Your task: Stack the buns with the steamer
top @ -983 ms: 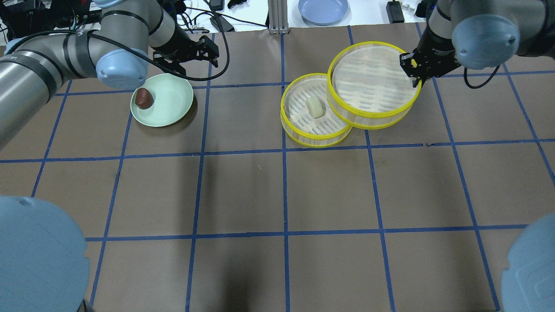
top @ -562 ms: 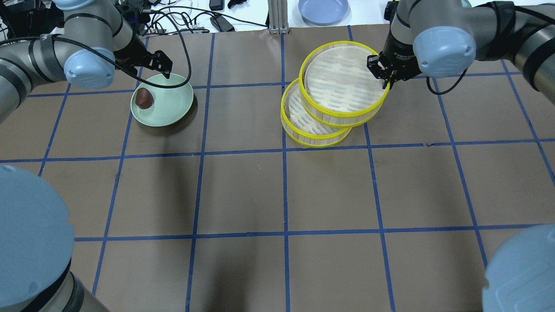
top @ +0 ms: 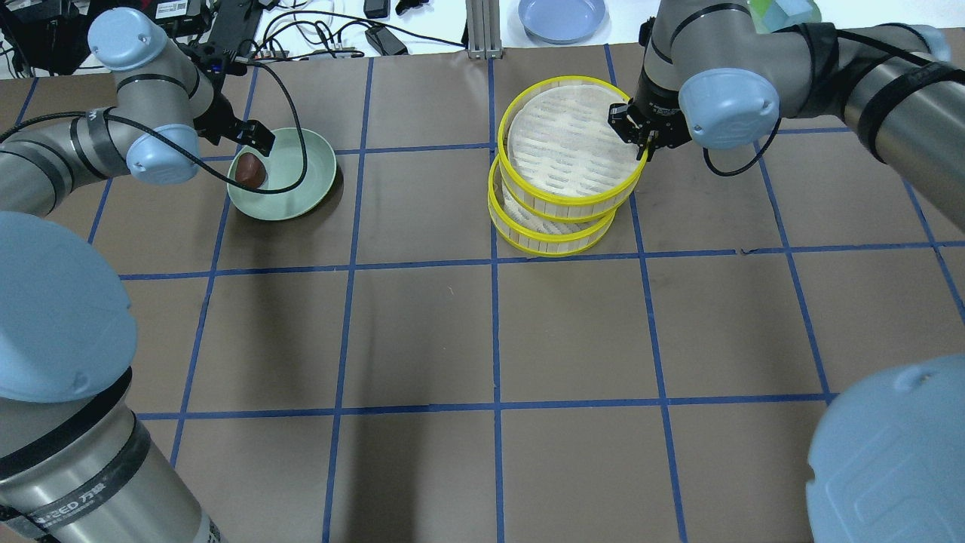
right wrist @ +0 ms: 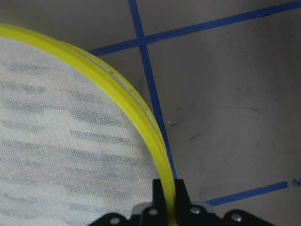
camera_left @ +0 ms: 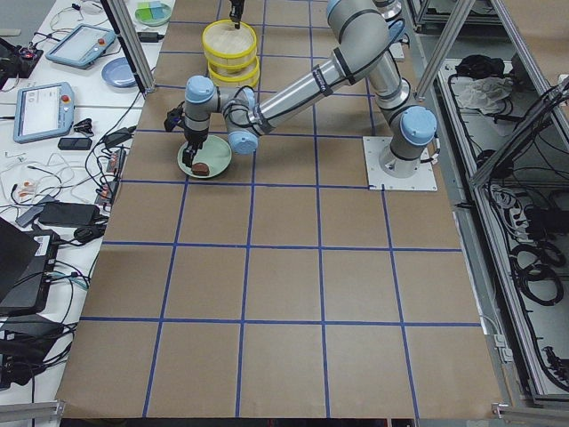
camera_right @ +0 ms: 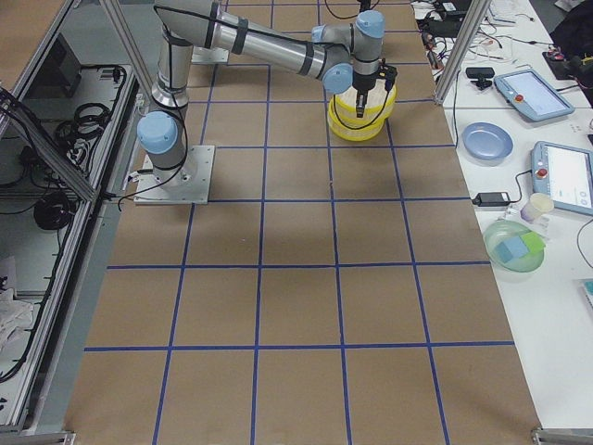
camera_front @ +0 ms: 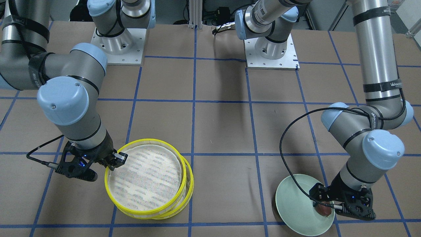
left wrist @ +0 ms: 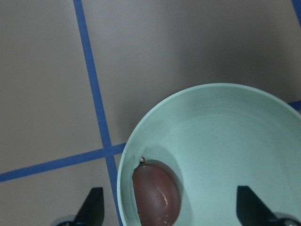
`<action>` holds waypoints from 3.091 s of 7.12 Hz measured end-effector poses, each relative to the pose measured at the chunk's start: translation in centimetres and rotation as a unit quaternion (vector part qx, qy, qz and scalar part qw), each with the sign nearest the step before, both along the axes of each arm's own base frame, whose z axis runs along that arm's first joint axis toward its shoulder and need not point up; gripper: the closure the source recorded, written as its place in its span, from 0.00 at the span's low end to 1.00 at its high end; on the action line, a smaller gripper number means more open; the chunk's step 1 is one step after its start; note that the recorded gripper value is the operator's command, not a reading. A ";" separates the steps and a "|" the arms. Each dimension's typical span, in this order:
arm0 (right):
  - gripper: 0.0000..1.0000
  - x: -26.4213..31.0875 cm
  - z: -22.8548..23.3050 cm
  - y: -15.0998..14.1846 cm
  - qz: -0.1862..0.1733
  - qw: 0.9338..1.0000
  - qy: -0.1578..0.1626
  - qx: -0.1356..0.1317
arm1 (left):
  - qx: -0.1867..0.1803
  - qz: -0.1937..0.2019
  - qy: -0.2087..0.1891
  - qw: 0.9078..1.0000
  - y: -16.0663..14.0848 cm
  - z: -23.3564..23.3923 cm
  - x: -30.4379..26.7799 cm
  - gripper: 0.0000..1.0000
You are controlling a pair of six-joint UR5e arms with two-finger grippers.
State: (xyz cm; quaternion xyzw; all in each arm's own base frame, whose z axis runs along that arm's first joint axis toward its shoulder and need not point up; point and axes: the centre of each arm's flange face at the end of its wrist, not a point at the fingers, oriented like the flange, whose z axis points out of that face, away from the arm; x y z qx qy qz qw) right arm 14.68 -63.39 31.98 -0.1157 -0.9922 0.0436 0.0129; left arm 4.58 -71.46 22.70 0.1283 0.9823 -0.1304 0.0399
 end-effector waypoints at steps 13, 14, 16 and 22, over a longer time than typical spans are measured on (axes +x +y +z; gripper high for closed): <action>1.00 1.2 -2.7 0.1 0.006 1.000 -0.013 0.007 | 0.025 0.043 0.023 0.998 0.7 -3.6 -0.1 1.00; 1.00 1.3 -2.8 0.1 0.006 1.000 -0.015 0.007 | 0.020 0.052 0.025 0.998 0.7 -2.9 -0.2 1.00; 1.00 1.2 -3.0 0.0 0.007 1.000 -0.014 0.009 | -0.002 0.085 0.041 0.996 0.7 -0.2 -0.6 1.00; 0.69 1.2 -3.5 0.0 0.005 1.000 -0.015 0.015 | -0.008 0.289 0.283 0.915 2.9 10.0 -15.9 1.00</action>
